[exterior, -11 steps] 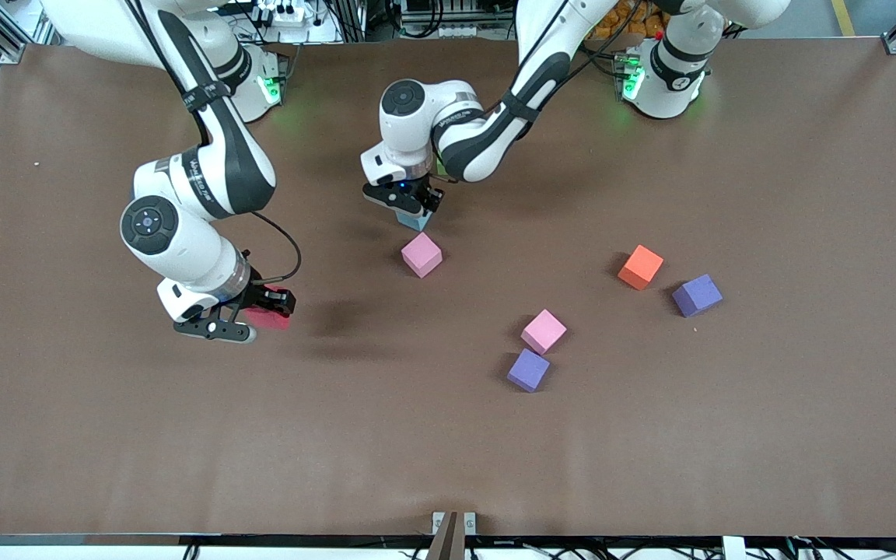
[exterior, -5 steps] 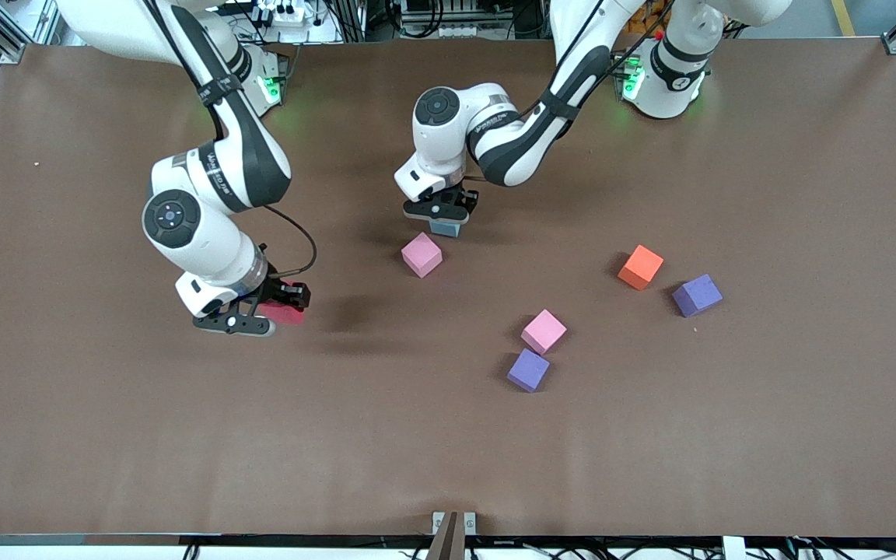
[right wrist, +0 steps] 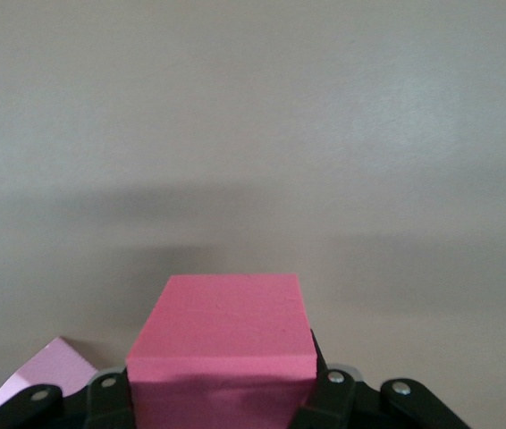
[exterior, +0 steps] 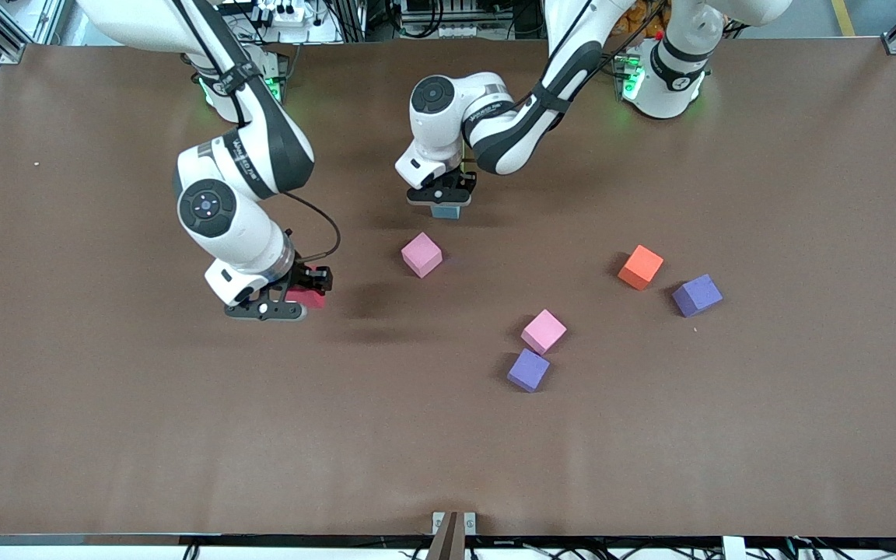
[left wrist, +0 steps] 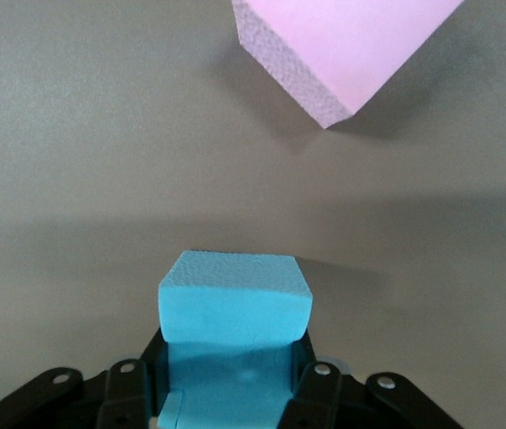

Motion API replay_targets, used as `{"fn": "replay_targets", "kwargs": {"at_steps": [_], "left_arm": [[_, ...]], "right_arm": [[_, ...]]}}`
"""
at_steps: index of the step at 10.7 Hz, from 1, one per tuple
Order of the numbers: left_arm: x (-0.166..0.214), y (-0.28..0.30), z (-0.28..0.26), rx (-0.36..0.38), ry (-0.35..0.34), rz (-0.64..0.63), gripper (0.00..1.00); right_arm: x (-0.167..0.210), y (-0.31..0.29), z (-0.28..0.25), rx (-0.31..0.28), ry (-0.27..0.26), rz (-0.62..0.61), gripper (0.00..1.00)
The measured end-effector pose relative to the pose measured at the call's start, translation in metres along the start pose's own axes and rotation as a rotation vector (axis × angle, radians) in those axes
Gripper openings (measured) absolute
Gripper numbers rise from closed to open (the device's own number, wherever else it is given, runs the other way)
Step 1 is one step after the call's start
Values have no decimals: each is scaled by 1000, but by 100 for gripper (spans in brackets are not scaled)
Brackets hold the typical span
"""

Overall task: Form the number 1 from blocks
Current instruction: 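Place the teal cube in line below the green cube with the left gripper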

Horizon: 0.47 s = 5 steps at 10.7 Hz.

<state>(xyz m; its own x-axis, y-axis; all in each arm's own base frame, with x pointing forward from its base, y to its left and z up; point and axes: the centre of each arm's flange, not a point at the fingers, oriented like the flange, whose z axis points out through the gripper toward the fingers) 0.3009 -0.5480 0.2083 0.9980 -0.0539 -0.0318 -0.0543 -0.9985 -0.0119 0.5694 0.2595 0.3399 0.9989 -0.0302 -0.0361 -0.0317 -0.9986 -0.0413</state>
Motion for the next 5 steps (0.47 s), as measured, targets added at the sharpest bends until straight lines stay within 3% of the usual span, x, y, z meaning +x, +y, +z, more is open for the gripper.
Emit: {"fn": "replay_targets", "kwargs": {"at_steps": [5], "left_arm": [[-19, 1, 1, 5, -17, -24, 54]], "right_arm": [[-27, -8, -4, -2, -18, -30, 63]]}}
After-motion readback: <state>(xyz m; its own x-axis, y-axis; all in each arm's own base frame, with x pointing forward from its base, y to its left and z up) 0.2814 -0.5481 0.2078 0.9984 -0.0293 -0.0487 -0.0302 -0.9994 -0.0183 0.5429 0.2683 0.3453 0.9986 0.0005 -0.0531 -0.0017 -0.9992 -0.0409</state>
